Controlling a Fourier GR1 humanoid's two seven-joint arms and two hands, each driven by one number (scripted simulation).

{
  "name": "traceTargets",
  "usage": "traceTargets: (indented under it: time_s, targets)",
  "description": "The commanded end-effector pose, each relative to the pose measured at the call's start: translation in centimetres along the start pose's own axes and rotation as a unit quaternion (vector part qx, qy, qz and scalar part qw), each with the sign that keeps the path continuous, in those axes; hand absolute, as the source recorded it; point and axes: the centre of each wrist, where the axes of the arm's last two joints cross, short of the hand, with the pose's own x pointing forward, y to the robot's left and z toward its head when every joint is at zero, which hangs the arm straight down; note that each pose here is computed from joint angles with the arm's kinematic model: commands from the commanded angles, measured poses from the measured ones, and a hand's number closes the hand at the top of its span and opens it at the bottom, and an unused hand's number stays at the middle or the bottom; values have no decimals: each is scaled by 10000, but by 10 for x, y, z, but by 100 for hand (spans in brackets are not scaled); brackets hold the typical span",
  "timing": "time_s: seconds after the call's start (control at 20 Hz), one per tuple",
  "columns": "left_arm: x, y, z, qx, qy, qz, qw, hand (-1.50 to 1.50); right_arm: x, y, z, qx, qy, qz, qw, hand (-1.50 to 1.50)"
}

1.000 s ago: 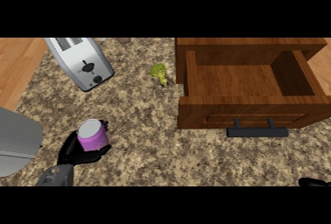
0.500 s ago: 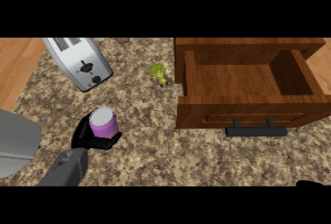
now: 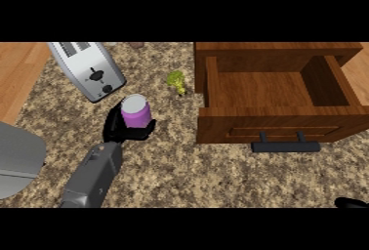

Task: Pick up the can, place it into the drawer and close the drawer

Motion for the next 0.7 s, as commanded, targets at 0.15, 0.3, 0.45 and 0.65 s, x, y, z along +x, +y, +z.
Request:
traceTargets:
  time_s: [0.15,0.3,0.45,0.65]
  targets:
    - [54,-46,-42,-484,-55,-104,9988,150,5,7,2,-122,50,57,9999,-150]
    - [86,-43,-58,-586,-321,-364,9971,150,6,5,3,-159,49,86,9998,-150]
    - [108,-83,-66,-678,-405,-341,9963,150,20,1,2,-108,-42,48,9999,-150]
    - [161,-120,-73,-928,-441,-241,9944,150,7,2,2,-80,29,153,9998,-150]
